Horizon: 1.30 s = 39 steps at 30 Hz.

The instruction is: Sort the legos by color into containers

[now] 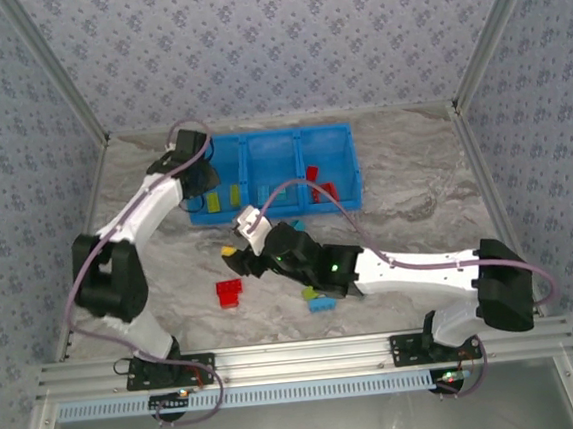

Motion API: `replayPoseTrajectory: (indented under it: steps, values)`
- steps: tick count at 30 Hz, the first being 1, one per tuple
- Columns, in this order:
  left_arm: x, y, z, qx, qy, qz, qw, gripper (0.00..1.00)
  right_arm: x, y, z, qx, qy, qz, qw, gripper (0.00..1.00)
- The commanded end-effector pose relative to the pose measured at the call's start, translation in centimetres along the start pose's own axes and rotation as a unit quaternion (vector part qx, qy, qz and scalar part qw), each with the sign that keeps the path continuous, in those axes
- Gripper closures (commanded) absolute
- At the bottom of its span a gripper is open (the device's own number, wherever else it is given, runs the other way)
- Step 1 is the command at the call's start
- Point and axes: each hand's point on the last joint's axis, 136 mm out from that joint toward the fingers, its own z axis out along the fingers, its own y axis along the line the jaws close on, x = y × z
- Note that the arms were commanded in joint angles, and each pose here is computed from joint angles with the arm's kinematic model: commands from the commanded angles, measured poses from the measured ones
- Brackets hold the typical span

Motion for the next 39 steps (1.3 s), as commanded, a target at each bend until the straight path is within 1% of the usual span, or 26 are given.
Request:
replayPoseTrajectory:
  steps: [1, 2, 3, 7, 13, 17, 22, 24, 27, 29, 34, 36, 39]
  values:
    - [0.0, -1.3, 1.8, 0.003, 0.043, 0.034, 0.998, 0.84, -3.9, -1.5, 0.6, 0.038, -0.05, 0.01, 0.998, 0.34]
    - [-0.5, -1.7, 2.6, -0.001, 0.044, 0.034, 0.998, 0.84, -4.1, -1.7, 0.7, 0.04, -0.05, 0.013, 0.998, 0.34]
    - [-0.4, -1.6, 3.1, -0.013, 0.053, 0.036, 0.998, 0.84, -4.3, -1.9, 0.7, 0.042, -0.051, 0.015, 0.998, 0.34]
    - [-1.4, -1.2, 5.5, -0.05, 0.057, 0.037, 0.996, 0.84, -4.4, -2.7, 0.4, 0.048, -0.051, 0.026, 0.997, 0.34]
    - [-1.5, -0.8, 8.4, -0.097, 0.076, 0.058, 0.991, 0.84, -3.4, -3.7, -0.3, 0.053, -0.041, 0.044, 0.997, 0.34]
    - [-1.2, -0.1, 9.5, -0.136, 0.083, 0.073, 0.985, 0.84, -2.8, -4.4, -0.4, 0.057, -0.035, 0.054, 0.996, 0.34]
    - [-0.3, 1.1, 10.4, -0.169, 0.09, 0.07, 0.979, 0.83, -1.9, -4.8, -0.3, 0.059, -0.024, 0.063, 0.996, 0.34]
    - [-0.1, 1.1, 10.3, -0.173, 0.09, 0.072, 0.978, 0.78, -1.3, -5.0, -0.2, 0.061, -0.018, 0.065, 0.996, 0.34]
    - [-0.2, 0.6, 9.9, -0.169, 0.086, 0.079, 0.979, 0.67, -0.8, -5.2, -0.3, 0.063, -0.012, 0.068, 0.996, 0.34]
    - [-0.5, 0.1, 9.3, -0.165, 0.08, 0.081, 0.98, 0.62, -0.5, -5.3, -0.3, 0.065, -0.008, 0.069, 0.995, 0.33]
    - [-2.0, -0.9, 7.1, -0.155, 0.053, 0.083, 0.983, 0.58, -0.1, -5.6, -0.9, 0.069, -0.004, 0.07, 0.995, 0.33]
    - [-2.8, -0.9, 5.8, -0.159, 0.04, 0.083, 0.983, 0.58, 0.1, -5.8, -1.1, 0.071, -0.001, 0.071, 0.995, 0.33]
    - [-4.3, -1.2, 2.7, -0.15, 0.007, 0.073, 0.986, 0.59, 0.9, -5.9, -1.5, 0.07, 0.012, 0.069, 0.995, 0.34]
